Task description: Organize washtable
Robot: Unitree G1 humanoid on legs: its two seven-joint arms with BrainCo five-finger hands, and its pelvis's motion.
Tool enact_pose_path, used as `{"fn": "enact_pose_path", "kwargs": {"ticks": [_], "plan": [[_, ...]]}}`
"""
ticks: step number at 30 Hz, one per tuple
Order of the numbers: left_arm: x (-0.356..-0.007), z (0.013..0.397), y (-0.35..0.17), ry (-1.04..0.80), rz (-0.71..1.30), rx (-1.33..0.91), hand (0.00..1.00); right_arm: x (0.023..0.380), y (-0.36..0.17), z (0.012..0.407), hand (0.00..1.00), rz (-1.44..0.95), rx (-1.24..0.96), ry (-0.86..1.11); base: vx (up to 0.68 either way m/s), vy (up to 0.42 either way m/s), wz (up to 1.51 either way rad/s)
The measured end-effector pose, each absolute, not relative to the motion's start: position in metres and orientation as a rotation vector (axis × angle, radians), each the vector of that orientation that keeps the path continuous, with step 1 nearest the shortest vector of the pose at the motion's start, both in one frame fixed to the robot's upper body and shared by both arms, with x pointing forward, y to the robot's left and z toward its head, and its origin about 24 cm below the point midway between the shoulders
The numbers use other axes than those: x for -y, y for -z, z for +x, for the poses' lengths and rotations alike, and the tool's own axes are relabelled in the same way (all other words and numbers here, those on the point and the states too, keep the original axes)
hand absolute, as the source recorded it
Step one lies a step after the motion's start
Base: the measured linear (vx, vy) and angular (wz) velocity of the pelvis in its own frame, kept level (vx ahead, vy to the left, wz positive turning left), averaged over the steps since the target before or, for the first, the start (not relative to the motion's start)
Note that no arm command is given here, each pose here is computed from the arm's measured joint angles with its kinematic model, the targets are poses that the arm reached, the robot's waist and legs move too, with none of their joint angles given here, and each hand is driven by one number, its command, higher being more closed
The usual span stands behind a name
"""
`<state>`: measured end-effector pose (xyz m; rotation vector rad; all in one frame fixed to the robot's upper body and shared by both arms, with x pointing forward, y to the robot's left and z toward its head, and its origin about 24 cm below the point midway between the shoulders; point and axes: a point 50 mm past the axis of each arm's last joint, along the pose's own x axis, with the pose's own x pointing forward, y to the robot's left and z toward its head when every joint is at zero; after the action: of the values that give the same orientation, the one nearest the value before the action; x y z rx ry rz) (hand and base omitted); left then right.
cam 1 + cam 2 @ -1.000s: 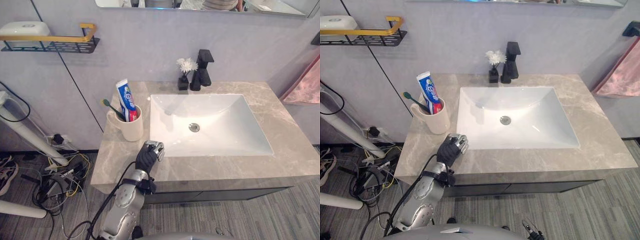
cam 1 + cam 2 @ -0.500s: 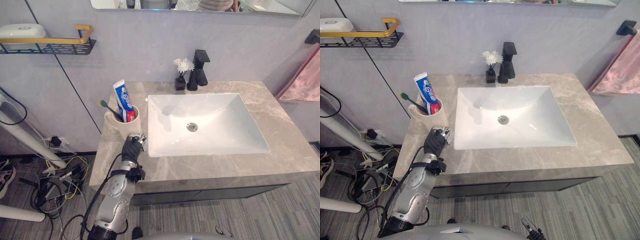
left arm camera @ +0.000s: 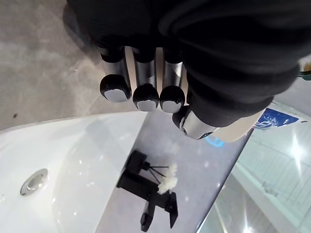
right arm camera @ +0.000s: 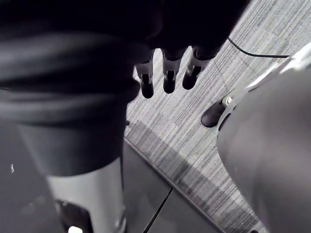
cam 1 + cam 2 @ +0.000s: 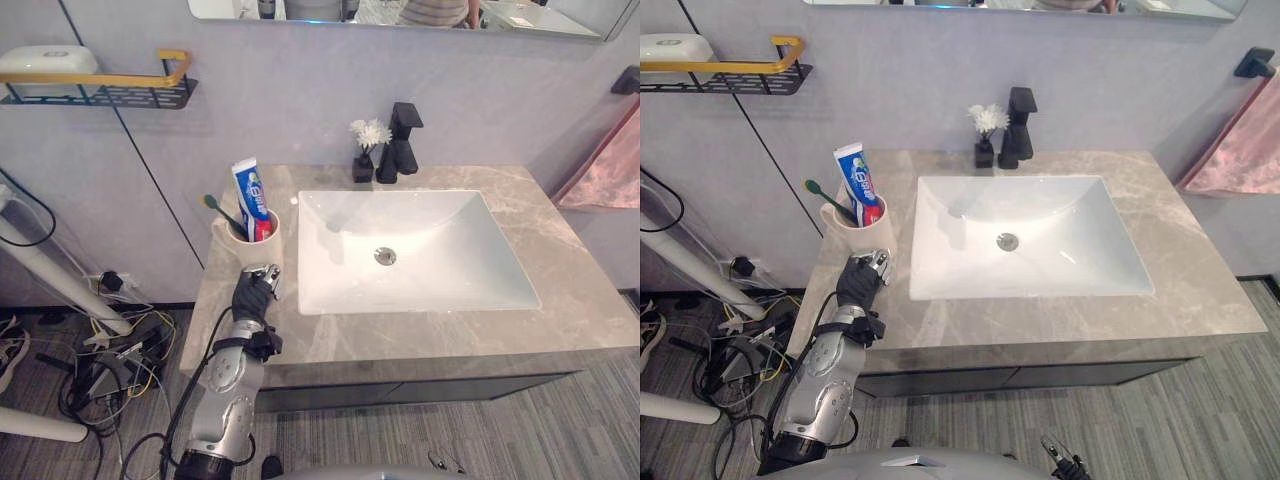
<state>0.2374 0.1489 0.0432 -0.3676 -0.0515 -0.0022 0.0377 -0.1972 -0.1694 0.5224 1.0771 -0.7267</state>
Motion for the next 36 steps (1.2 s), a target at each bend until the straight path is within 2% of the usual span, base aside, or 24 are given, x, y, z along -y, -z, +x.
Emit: {"fn": "enact_pose_path", "kwargs": {"ticks": [12, 36], "plan": [[-0.148, 0.255, -0.044, -0.035, -0.345, 0.06, 1.0, 0.197, 0.168, 0.04, 0.0, 0.523, -1.068, 0.713, 0.0, 0.001, -0.01], [-0.173, 0.286, -0.046, -0.2, -0.335, 0.054, 1.0, 0.198, 0.168, 0.045, 0.0, 0.538, -1.066, 0.719, 0.0, 0.002, -0.02]]}}
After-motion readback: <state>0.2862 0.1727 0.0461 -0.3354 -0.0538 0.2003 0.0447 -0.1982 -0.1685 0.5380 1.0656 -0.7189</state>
